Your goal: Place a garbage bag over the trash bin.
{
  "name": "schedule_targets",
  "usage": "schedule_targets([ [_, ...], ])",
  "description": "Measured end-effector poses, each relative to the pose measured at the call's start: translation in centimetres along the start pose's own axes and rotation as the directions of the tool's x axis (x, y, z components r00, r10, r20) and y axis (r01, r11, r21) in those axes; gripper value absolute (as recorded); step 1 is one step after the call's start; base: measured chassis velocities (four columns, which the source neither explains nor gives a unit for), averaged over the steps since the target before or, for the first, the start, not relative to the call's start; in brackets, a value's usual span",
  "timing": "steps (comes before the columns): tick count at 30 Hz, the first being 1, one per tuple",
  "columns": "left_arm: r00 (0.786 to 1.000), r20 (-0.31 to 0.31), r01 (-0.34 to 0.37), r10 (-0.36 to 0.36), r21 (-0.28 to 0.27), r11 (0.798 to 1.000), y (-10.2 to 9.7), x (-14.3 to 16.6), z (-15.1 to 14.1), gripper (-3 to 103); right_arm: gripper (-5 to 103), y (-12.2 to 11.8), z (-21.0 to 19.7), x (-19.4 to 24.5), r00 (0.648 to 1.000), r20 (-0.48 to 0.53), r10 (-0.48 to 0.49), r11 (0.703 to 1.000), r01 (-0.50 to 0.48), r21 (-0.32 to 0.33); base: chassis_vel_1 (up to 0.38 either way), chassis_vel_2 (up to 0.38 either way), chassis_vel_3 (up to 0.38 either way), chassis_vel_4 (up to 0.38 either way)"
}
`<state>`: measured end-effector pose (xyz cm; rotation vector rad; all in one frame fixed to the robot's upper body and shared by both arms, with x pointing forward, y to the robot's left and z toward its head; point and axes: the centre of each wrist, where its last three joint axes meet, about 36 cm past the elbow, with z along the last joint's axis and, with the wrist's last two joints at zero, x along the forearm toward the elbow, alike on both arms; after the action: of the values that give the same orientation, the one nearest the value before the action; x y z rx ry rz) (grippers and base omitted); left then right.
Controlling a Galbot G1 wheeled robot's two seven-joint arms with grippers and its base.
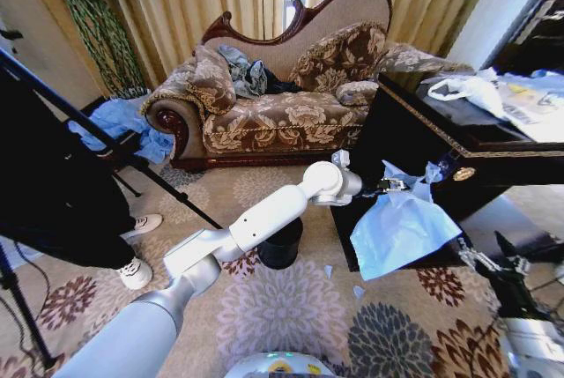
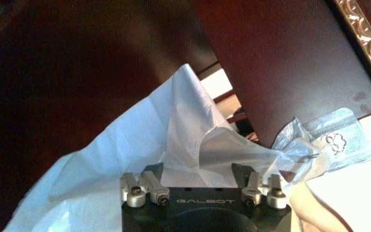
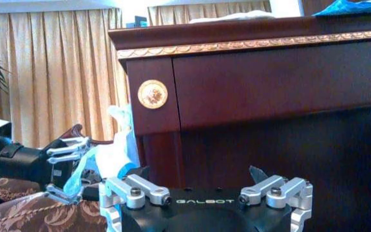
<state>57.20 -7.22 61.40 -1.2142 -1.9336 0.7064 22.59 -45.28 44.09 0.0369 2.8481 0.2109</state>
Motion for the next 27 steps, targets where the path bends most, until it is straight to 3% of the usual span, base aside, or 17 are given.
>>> schedule_targets([
  [2, 1.0, -0.008, -0.01, 0.01, -0.006, 1.0, 0.44, -0.22, -0.25, 85, 100, 0.02, 0.07, 0.11, 1.0, -0.001, 0.001, 1.0, -0.001, 0.0, 0.0, 0.0, 0.0, 0.0],
  [5, 1.0, -0.013, -0.01, 0.01, -0.006, 1.0, 0.49, -0.35, -0.29, 83, 100, -0.02, 0.13, 0.17, 1.0, -0.001, 0.003, 1.0, -0.003, 0.0, 0.0, 0.0, 0.0, 0.0],
  [6, 1.0, -0.017, -0.008, 0.008, -0.006, 1.0, 0.55, -0.43, -0.26, 75, 100, -0.08, 0.2, 0.21, 1.0, -0.002, 0.005, 1.0, -0.005, 0.0, 0.0, 0.0, 0.0, 0.0],
  [8, 1.0, -0.018, -0.008, 0.008, -0.006, 1.0, 0.58, -0.47, -0.2, 75, 100, -0.11, 0.22, 0.22, 1.0, -0.002, 0.006, 1.0, -0.006, 0.0, 0.0, 0.0, 0.0, 0.0],
  [9, 1.0, -0.02, -0.007, 0.007, -0.004, 1.0, 0.64, -0.49, -0.13, 65, 100, -0.13, 0.25, 0.21, 1.0, -0.002, 0.007, 1.0, -0.007, 0.0, 0.0, 0.0, 0.0, 0.0],
  [11, 1.0, -0.02, -0.007, 0.007, -0.004, 1.0, 0.68, -0.51, -0.08, 65, 100, -0.15, 0.32, 0.21, 1.0, -0.002, 0.008, 1.0, -0.008, -0.001, 0.0, 0.0, 0.0, 0.0],
  [18, 1.0, -0.023, -0.014, 0.014, 0.004, 1.0, 0.44, -0.49, 0.1, 32, 100, -0.09, 0.46, 0.09, 1.0, -0.005, 0.004, 1.0, -0.004, -0.003, 0.0, 0.0, 0.0, 0.0],
  [20, 1.0, -0.023, -0.016, 0.016, 0.005, 1.0, 0.37, -0.45, 0.18, 32, 100, -0.08, 0.47, 0.09, 1.0, -0.005, 0.005, 1.0, -0.005, -0.003, 0.0, 0.0, 0.0, 0.0],
  [27, 1.0, -0.009, -0.027, 0.027, 0.012, 1.0, -0.12, 0.01, 0.66, 2, 100, 0.04, 0.62, 0.14, 1.0, -0.005, 0.009, 1.0, -0.009, -0.006, 0.0, 0.0, 0.0, 0.0],
])
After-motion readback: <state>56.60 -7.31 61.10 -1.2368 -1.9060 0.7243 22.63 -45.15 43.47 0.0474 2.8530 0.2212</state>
